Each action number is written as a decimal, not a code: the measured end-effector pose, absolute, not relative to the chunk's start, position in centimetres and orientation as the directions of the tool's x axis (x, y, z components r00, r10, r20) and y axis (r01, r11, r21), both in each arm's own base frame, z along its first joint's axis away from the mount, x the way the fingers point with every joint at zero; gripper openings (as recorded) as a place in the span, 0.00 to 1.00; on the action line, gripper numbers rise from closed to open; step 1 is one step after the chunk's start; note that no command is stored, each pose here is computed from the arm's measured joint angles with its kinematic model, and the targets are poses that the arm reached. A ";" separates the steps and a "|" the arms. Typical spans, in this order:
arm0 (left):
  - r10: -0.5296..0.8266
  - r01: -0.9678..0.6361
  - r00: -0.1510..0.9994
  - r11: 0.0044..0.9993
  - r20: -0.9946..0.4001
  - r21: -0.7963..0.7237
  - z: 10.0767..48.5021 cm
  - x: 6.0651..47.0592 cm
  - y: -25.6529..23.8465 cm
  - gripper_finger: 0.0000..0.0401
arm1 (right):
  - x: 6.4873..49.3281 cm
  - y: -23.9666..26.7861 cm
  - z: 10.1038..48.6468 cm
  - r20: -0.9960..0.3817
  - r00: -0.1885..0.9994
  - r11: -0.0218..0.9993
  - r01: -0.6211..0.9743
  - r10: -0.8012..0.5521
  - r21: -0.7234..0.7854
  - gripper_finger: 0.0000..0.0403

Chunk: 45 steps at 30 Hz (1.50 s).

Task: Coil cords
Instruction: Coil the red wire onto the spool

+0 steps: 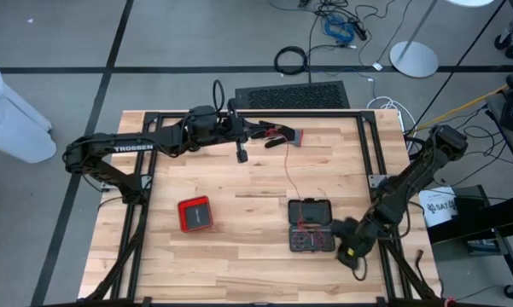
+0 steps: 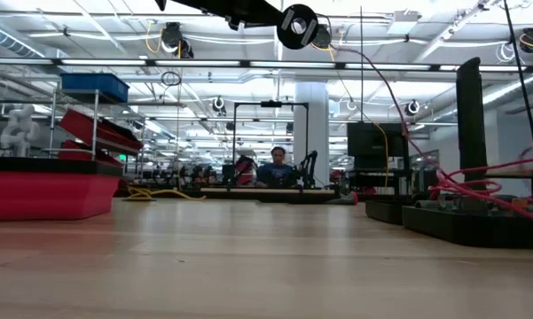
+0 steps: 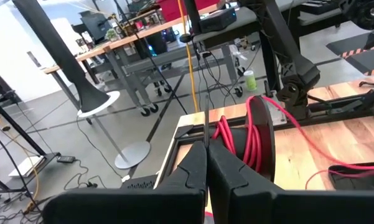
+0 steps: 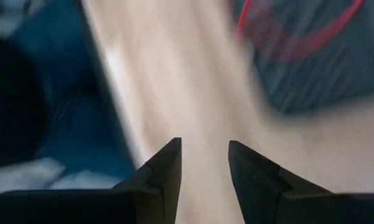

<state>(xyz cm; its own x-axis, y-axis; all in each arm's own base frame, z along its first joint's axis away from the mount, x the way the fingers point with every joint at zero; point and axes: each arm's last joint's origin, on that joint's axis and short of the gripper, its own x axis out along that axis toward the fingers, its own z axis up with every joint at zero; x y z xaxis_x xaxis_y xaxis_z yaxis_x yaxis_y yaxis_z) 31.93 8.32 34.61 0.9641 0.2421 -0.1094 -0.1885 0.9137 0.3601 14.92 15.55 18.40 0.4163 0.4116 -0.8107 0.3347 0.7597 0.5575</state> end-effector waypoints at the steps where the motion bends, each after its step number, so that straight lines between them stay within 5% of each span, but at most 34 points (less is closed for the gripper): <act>1: 0.242 -0.188 0.964 0.914 -0.109 0.360 34.6 31.9 8.3 0.00 | 15.2 15.2 18.4 -0.810 0.470 0.783 0.327 0.351 0.529 0.29; 7: 0.241 -0.188 0.964 0.914 -0.109 0.360 34.6 31.9 8.3 0.00 | 17.0 12.6 18.8 -0.656 0.739 0.876 0.407 -0.151 0.258 0.29; 13: 0.241 -0.191 0.964 0.920 -0.109 0.342 34.6 31.9 8.3 0.00 | 18.7 10.8 20.0 -0.409 0.789 0.857 0.515 -0.457 0.035 0.29; 20: 0.241 -0.192 0.964 0.922 -0.110 0.337 34.6 31.9 8.3 0.00 | 20.8 9.7 21.6 -0.298 0.820 0.867 0.495 -0.488 -0.057 0.29; 34: 0.240 -0.191 0.964 0.922 -0.111 0.335 34.6 31.9 8.3 0.00 | 21.8 7.7 21.8 -0.291 0.786 0.836 0.535 -0.546 -0.122 0.28; 45: 0.226 -0.178 0.968 0.926 -0.111 0.333 34.6 32.0 8.3 0.00 | 22.2 7.4 22.3 -0.262 0.796 0.838 0.516 -0.545 -0.175 0.01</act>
